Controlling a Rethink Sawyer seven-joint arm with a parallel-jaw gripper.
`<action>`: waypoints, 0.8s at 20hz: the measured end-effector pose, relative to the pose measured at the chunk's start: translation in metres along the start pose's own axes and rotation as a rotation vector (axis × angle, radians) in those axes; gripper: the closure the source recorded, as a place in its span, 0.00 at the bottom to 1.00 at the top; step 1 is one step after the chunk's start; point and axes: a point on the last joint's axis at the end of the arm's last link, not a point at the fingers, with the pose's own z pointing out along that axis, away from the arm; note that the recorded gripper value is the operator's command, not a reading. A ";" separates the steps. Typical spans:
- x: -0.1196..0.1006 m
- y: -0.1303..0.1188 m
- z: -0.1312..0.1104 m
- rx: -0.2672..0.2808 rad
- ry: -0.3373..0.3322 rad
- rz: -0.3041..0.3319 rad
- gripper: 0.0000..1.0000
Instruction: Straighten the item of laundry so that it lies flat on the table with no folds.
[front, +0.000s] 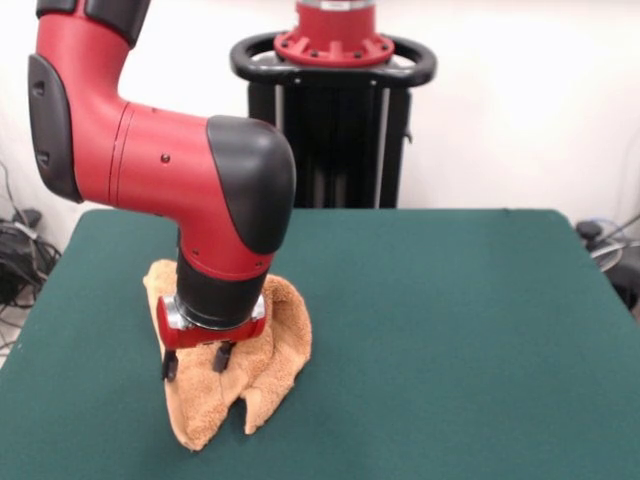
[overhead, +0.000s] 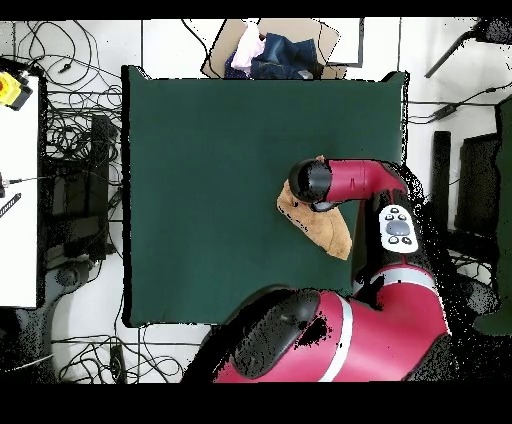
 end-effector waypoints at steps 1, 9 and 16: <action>0.000 0.000 0.000 0.001 -0.002 0.000 0.00; -0.002 0.001 0.001 0.001 -0.011 0.000 1.00; -0.002 0.002 0.003 0.000 -0.020 0.000 1.00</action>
